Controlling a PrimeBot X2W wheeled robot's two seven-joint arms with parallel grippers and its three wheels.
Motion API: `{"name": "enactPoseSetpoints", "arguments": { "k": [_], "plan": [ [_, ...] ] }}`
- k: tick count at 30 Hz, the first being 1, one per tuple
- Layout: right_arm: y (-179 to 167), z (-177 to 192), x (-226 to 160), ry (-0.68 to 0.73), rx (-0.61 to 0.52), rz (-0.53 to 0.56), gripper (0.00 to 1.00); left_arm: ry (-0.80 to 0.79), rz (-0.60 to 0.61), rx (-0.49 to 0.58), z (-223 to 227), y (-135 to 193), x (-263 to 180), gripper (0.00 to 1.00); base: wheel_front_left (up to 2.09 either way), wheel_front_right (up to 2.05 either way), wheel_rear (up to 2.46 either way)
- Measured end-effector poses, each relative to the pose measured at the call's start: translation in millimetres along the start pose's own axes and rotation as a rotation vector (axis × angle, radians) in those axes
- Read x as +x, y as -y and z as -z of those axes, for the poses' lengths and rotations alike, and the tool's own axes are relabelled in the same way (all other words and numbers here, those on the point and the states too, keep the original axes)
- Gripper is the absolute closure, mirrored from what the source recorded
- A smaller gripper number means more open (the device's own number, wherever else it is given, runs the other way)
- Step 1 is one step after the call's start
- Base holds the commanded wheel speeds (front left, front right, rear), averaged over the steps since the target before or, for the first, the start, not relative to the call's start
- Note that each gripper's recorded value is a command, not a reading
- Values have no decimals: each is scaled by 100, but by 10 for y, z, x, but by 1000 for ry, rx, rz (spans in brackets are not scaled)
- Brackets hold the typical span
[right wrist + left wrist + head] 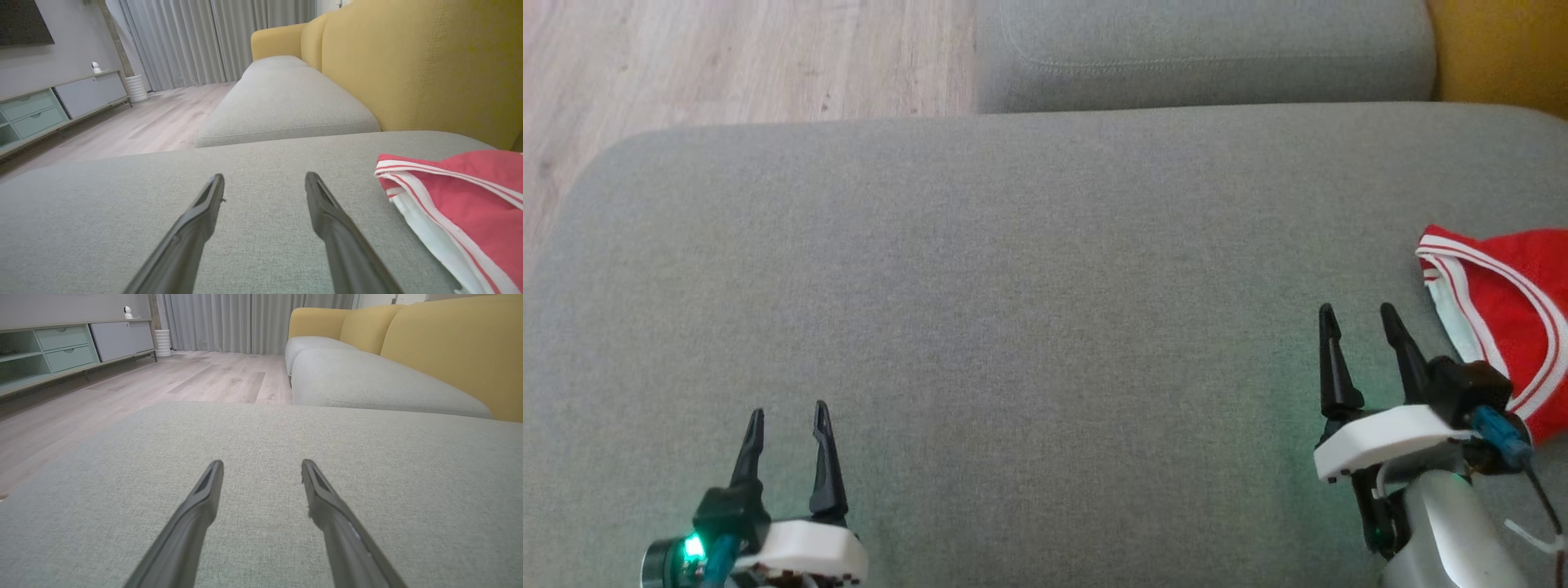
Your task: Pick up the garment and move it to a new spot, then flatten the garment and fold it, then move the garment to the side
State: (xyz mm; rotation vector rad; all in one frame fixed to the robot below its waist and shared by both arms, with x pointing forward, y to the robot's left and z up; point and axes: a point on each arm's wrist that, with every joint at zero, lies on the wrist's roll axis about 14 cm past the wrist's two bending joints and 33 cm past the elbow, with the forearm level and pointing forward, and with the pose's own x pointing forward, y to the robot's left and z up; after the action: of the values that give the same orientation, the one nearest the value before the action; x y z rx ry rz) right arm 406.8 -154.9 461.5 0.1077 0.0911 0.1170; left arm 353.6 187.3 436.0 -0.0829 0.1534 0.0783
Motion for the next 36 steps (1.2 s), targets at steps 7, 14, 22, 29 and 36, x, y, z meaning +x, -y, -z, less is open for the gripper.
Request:
{"name": "enactPoseSetpoints", "arguments": {
  "k": [7, 14, 22, 29, 36],
  "plan": [
    [-53, 69, -143, -13, 9, -12, 0, -2, -31, -13, 26, -104, -107, 0, 0, 0, 0],
    [-83, 71, -171, -13, 13, -19, 0, 25, -29, -35, -57, -111, -106, 0, 0, 0, 0],
    [-80, 433, -342, -124, 23, -11, 100, -58, -32, -60, 208, -130, -206, 100, 0, 0, 0],
    [-18, 614, -476, -181, 99, 28, 100, -131, -58, -129, 408, -169, -305, 100, 0, 0, 0],
    [34, 576, -465, -172, 179, 60, 100, -137, -66, -208, 398, -166, -290, 100, 0, 0, 0]
  ]
}}
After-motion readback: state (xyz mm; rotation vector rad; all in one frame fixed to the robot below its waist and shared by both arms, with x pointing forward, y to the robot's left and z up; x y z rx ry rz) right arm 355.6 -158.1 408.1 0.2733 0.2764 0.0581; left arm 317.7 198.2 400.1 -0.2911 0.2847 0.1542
